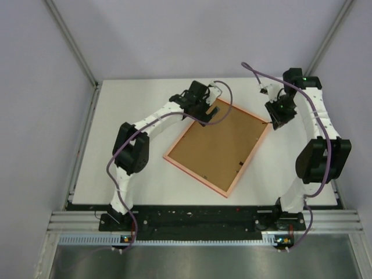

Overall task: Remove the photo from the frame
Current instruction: Release the photo frame item from the photo frame.

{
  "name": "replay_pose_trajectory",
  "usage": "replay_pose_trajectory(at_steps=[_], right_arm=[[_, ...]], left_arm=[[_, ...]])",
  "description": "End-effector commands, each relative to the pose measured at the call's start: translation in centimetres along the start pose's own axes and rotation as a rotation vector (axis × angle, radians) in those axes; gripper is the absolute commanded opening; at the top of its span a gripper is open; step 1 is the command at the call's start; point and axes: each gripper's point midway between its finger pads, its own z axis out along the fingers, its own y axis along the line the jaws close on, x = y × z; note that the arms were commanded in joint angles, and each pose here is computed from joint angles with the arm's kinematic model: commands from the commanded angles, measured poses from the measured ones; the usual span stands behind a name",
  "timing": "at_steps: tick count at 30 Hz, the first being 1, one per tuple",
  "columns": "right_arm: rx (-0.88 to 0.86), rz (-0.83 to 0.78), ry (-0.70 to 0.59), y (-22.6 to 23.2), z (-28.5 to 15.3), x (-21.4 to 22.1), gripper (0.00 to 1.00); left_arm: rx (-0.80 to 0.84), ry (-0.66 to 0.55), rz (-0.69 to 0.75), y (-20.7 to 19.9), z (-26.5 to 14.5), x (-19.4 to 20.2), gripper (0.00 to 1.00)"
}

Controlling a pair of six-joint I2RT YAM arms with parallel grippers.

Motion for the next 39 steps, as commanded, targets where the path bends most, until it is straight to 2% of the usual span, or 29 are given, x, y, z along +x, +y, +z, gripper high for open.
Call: replay_pose_trajectory(at_steps=[1,6,12,21,29,39], right_arm=[[0.149,-0.112,0.157,-2.4,-2.6,3.8,0.0],[0.142,-0.144,0.245,-2.8,-2.5,4.8,0.0],[0.097,-0.19,0.326,-2.8,-1.4,5.2,0.0],[0.029,-0.298,0.349,0.8,1.5,3.6,0.0],[0.037,-0.335,0.429,0.9,3.3,3.4,0.0],[0.09,-0.38,0.499,0.2,3.9,3.5,0.0]], left_arm=[[-0.155,0.022,0.082,2.7,1.5,-0.4,0.98],[-0.225,0.049,0.1,3.9,2.9,-0.3,0.98],[-0.203,0.071,0.082,3.3,3.7,0.8,0.98],[-0.135,0.038,0.01,1.6,1.7,1.1,0.98],[-0.116,0.044,-0.021,0.9,-0.3,2.5,0.98],[-0.086,0.059,-0.045,0.1,-1.0,3.8,0.98]])
